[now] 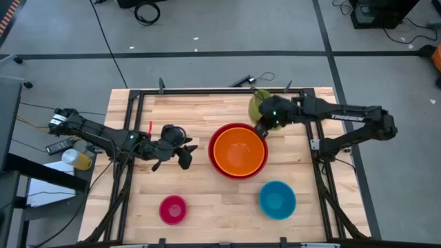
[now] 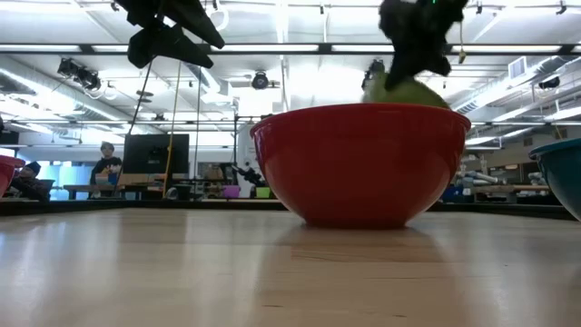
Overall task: Nest bowls inside each other
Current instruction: Stack the green bowl into the orange bowl, then stack the blue bowl into the green bowl, then stack the pink bowl into the blue bowl
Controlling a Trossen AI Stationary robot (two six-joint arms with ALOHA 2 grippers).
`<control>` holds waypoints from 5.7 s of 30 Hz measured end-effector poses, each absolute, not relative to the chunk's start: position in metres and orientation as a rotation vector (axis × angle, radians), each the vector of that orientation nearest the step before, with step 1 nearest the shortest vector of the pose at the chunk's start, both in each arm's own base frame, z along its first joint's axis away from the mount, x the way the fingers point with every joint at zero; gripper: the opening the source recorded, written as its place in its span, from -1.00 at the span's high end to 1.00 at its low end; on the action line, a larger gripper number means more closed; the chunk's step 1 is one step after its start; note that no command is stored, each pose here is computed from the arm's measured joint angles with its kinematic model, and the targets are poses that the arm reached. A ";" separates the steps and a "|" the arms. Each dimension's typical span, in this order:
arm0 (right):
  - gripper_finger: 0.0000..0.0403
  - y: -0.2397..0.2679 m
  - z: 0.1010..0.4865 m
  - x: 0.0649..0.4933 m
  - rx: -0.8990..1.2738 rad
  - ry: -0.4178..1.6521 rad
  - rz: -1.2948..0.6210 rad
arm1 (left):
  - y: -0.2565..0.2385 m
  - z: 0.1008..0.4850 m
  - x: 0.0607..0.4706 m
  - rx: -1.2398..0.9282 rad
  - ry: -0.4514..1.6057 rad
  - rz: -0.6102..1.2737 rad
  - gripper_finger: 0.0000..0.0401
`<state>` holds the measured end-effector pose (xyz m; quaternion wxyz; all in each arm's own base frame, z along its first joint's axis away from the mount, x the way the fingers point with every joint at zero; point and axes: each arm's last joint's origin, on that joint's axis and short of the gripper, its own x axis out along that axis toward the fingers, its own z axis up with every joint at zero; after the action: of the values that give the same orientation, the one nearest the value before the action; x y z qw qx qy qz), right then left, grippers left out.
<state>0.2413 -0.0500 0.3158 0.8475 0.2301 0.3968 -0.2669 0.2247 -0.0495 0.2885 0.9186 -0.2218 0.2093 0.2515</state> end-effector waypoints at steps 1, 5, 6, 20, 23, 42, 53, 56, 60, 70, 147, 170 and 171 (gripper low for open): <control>0.89 -0.040 0.317 0.246 0.491 0.818 -0.524 | -0.049 0.289 0.225 -0.455 0.430 0.518 0.03; 0.89 0.004 0.317 0.273 0.486 0.725 -0.358 | -0.049 0.289 0.225 -0.450 0.429 0.518 0.03; 0.89 0.014 0.314 0.279 0.475 0.718 -0.325 | -0.049 0.289 0.225 -0.451 0.429 0.518 0.03; 0.46 0.074 0.239 0.317 0.488 0.996 -0.283 | -0.051 0.289 0.225 -0.458 0.434 0.504 0.03; 0.09 0.073 0.239 0.318 0.558 1.006 -0.285 | -0.053 0.288 0.224 -0.468 0.447 0.480 0.03; -0.27 0.113 0.275 0.201 0.706 1.247 -0.493 | -0.096 0.280 0.200 -0.499 0.514 0.425 0.03; -0.24 0.127 0.198 0.182 0.640 1.390 -0.476 | -0.097 0.282 0.199 -0.469 0.446 0.471 0.03; -0.18 0.130 0.190 0.184 0.693 1.389 -0.403 | -0.097 0.282 0.199 -0.467 0.447 0.472 0.03; 0.09 0.131 0.185 0.184 0.710 1.421 -0.394 | -0.097 0.282 0.199 -0.470 0.444 0.471 0.03; 0.83 0.132 0.241 0.201 0.830 1.305 -0.153 | -0.097 0.284 0.200 -0.476 0.404 0.488 0.03; -0.26 0.163 0.238 0.436 0.004 0.574 0.286 | -0.135 0.248 0.183 -0.507 0.703 0.424 0.04; -0.26 0.194 0.170 0.466 -0.380 0.336 0.637 | -0.145 0.257 0.187 -0.534 0.539 0.402 0.04; -0.26 0.195 0.164 0.469 -0.390 0.320 0.641 | -0.145 0.256 0.186 -0.532 0.545 0.401 0.04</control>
<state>0.4687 0.1954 0.1640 0.9178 -0.1898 0.1558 0.3119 0.1865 -0.1450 0.2563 0.9088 -0.2578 0.2642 0.1944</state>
